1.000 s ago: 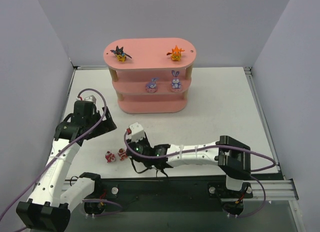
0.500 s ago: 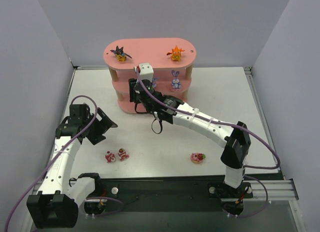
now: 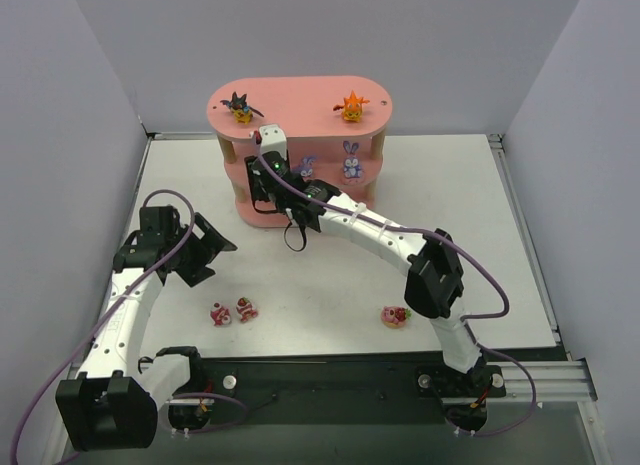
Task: Place and organize the plastic toys onto the shelf
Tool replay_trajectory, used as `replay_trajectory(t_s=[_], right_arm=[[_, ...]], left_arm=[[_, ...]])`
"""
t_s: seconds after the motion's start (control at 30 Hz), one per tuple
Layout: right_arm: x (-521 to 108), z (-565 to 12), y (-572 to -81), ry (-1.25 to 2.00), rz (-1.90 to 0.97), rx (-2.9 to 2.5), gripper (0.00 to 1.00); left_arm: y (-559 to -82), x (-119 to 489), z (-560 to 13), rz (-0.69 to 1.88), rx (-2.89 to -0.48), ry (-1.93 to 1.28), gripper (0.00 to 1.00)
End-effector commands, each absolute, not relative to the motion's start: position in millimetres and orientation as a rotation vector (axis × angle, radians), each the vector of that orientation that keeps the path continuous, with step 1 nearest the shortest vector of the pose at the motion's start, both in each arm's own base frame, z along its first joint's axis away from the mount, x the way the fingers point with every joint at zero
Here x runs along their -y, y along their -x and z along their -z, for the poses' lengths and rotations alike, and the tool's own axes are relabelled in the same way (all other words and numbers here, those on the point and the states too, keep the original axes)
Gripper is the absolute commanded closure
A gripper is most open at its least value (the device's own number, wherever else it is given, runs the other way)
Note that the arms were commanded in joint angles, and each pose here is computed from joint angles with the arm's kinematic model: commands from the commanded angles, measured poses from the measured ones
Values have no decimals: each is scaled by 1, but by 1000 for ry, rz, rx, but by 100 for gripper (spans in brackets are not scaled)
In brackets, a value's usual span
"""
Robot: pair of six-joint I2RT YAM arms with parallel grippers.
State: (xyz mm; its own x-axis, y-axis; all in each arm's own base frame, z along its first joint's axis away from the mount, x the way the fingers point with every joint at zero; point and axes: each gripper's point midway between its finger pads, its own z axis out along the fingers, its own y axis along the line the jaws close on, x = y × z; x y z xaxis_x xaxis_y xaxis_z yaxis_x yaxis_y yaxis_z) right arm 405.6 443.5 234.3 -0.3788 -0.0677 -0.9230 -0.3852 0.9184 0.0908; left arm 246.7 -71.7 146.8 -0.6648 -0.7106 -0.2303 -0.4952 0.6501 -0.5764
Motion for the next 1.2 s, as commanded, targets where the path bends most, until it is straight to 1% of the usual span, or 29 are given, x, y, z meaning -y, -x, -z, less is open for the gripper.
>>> replay_trajectory(t_s=[0.0, 0.27, 0.47, 0.7, 0.9, 1.07, 1.1, 1.17], right_arm=[[-452, -269, -412, 289, -376, -1862, 96], [-458, -257, -419, 291, -344, -1854, 93], [-467, -261, -427, 260, -337, -1805, 92], [-473, -249, -435, 268, -286, -1797, 87], [-468, -240, -437, 256, -244, -1800, 77], [-468, -238, -438, 250, -232, -1786, 60], [-467, -239, -439, 249, -234, -1780, 55], [-468, -237, -438, 249, -236, -1773, 51]], left_arm=[[-259, 71, -158, 694, -2372, 912, 6], [-258, 72, -155, 700, -2380, 906, 6], [-257, 72, -155, 700, -2380, 899, 6], [-256, 73, -155, 705, -2382, 895, 6], [-255, 73, -155, 704, -2383, 894, 6], [-256, 72, -155, 702, -2383, 892, 6], [-256, 73, -155, 705, -2383, 889, 6], [-256, 73, -155, 705, -2384, 889, 6]])
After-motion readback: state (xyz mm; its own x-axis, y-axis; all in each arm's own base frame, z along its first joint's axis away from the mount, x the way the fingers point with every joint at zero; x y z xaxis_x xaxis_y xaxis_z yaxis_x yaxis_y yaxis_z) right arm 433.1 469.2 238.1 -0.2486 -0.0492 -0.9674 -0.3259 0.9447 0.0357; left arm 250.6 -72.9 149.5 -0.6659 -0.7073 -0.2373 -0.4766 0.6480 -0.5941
